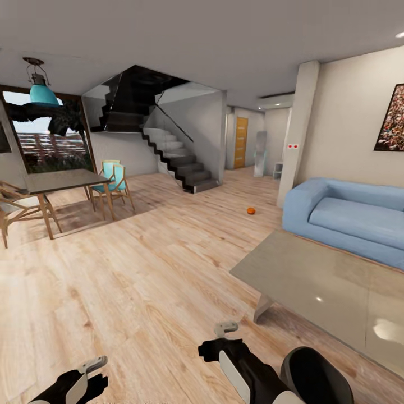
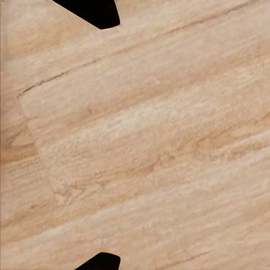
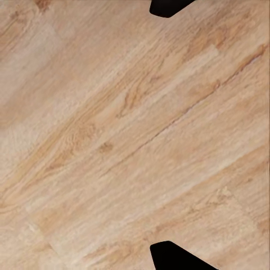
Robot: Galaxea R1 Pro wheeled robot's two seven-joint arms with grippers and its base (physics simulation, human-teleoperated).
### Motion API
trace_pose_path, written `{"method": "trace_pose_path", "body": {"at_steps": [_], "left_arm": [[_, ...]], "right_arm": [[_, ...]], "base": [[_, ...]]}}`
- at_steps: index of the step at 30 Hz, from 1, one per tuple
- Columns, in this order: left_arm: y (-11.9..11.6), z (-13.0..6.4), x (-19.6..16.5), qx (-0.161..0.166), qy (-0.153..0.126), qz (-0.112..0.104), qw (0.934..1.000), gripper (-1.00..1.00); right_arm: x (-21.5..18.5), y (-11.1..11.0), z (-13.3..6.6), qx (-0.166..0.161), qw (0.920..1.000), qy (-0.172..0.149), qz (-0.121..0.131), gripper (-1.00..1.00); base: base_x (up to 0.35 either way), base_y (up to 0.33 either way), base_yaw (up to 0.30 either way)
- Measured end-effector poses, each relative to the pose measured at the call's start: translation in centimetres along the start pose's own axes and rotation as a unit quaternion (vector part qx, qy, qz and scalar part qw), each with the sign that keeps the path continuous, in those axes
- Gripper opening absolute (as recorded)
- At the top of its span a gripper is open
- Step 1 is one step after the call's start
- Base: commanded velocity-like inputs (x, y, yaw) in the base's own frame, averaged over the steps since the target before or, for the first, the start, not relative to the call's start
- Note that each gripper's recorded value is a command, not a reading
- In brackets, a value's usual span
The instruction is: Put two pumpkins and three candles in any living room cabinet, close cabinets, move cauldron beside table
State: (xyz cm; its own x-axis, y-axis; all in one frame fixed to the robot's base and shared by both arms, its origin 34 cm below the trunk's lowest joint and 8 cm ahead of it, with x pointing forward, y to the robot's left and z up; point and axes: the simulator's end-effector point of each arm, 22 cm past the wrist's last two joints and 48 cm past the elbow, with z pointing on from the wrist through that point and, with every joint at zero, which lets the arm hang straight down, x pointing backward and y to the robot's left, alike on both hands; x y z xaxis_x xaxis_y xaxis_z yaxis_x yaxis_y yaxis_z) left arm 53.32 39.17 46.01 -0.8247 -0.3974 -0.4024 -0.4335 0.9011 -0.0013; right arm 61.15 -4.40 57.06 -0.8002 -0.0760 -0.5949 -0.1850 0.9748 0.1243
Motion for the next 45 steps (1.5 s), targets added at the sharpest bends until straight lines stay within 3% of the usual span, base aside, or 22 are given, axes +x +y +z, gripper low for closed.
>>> {"method": "trace_pose_path", "body": {"at_steps": [4, 15, 45], "left_arm": [[-0.1, -0.5, -0.2, -0.001, -0.002, 0.0, 1.0, 1.0], [-1.1, -1.6, 0.6, 0.0, -0.009, -0.001, 1.0, 1.0], [-1.7, -5.5, 0.7, -0.003, 0.018, 0.006, 0.9998, 1.0]], "right_arm": [[1.5, -1.6, 0.7, 0.019, 0.9998, -0.004, 0.008, 1.0], [2.0, -3.0, 0.3, 0.038, 0.999, -0.014, 0.018, 1.0], [0.8, -2.9, -2.7, 0.042, 0.9989, 0.012, 0.019, 1.0]], "base": [[0.0, 0.0, 0.219], [0.0, 0.0, 0.218], [0.0, 0.0, 0.218]]}}
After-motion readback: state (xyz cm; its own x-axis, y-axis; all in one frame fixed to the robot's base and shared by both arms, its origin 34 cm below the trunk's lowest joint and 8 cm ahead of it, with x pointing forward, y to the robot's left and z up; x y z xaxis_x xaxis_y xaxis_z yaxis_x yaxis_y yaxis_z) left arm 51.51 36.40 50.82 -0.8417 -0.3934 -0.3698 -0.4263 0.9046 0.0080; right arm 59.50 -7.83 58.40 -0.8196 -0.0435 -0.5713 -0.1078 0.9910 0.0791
